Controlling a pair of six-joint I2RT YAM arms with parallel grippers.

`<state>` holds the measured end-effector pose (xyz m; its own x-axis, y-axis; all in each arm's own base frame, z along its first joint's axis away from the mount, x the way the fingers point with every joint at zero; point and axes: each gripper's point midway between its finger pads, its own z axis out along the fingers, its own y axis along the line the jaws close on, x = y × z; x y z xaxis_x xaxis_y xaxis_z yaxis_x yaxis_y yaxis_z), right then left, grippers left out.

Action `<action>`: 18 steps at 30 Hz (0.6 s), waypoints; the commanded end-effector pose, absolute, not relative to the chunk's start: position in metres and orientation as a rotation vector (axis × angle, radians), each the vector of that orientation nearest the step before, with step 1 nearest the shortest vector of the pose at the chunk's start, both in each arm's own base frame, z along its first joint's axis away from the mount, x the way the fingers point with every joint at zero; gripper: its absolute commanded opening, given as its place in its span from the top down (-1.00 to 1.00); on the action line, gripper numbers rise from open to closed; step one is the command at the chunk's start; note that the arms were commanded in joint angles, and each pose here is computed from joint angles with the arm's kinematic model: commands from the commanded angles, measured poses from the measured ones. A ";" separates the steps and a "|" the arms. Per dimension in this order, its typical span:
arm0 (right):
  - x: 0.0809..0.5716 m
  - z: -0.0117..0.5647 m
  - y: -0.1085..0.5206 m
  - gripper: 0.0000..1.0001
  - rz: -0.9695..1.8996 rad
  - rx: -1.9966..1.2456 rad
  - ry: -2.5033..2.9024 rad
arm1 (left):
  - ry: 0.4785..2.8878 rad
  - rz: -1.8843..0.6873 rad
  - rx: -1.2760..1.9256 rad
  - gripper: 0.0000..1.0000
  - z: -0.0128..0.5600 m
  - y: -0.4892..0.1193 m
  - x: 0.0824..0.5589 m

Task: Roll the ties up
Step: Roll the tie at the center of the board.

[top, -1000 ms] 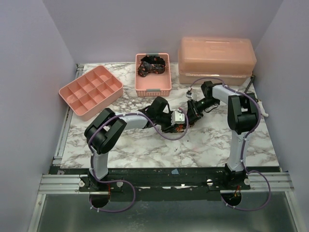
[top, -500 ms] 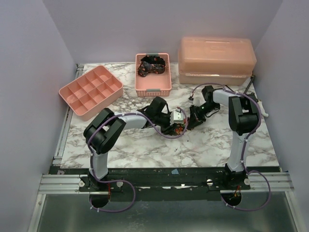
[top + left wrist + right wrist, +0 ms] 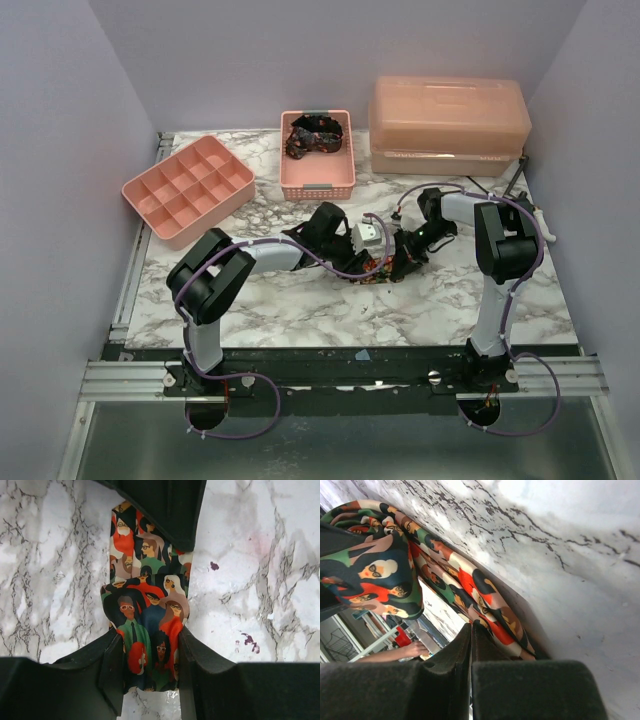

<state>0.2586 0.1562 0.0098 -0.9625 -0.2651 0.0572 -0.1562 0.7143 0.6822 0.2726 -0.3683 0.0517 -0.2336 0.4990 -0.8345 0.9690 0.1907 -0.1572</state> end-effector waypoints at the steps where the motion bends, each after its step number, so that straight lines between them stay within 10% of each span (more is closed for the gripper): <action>1: 0.253 -0.033 0.115 0.88 -0.725 0.455 -2.853 | 1.942 -0.741 1.504 0.63 0.016 -0.338 0.266; 8: 0.263 -0.025 0.120 0.84 -0.764 0.485 -2.861 | 1.974 -0.724 1.673 0.61 -0.010 -0.333 0.245; 18: 0.276 0.085 0.183 0.00 -1.445 0.513 -2.716 | 2.051 -0.764 1.674 0.61 -0.018 -0.337 0.243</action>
